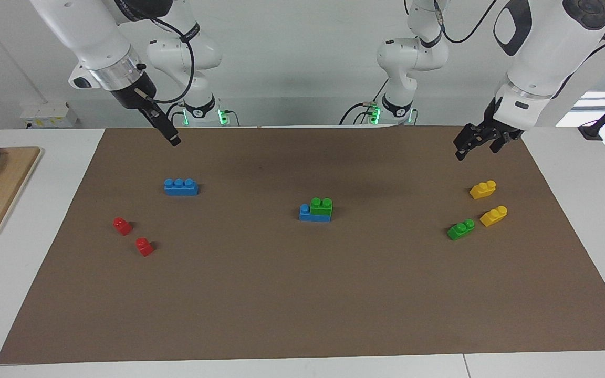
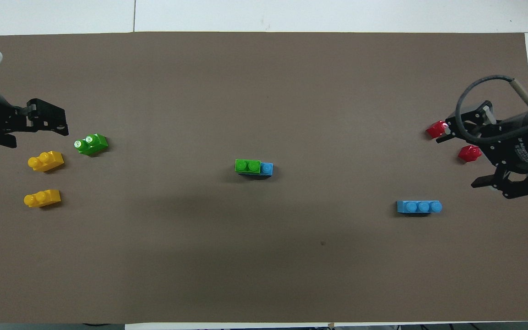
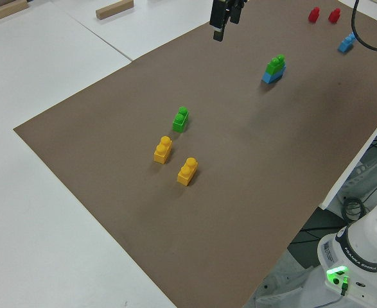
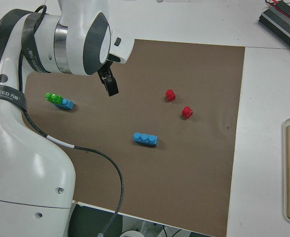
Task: Remove green block with left arm and hold with right
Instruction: 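Move the left gripper and the right gripper toward the joined green-blue brick, then close the left gripper on green while the right gripper grips blue, then pull the green brick away from the blue brick with both grippers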
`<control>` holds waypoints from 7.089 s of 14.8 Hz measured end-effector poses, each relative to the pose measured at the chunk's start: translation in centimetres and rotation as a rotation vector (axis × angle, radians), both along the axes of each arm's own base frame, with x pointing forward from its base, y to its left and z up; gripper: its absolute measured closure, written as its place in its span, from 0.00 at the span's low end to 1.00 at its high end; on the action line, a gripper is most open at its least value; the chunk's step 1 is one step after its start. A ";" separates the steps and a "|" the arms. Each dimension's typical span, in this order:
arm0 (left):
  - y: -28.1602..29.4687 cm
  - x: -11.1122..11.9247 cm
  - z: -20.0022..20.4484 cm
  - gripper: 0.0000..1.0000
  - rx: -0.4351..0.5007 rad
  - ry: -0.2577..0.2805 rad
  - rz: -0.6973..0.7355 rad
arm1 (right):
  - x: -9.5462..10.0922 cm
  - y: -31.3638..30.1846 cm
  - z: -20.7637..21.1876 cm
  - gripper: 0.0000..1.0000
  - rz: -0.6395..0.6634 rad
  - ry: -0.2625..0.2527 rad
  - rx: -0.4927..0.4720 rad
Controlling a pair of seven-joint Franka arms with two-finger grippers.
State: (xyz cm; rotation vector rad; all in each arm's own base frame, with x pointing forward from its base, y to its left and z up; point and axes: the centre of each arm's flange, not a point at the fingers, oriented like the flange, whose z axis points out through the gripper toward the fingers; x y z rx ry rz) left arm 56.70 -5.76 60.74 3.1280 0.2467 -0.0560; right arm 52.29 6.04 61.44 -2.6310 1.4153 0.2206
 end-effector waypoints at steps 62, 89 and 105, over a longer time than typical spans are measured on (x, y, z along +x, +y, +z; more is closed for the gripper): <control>-28.5 -4.6 -19.7 0.00 -0.108 0.067 1.401 | 0.8 26.4 -33.1 0.00 -0.636 0.029 0.227; -32.1 -6.6 -25.1 0.00 -0.041 0.073 1.357 | -0.2 28.2 -33.3 0.66 -0.659 -0.001 0.266; -31.0 -5.9 -25.5 0.65 -0.051 0.046 1.369 | -0.3 28.3 -33.3 0.66 -0.648 -0.004 0.265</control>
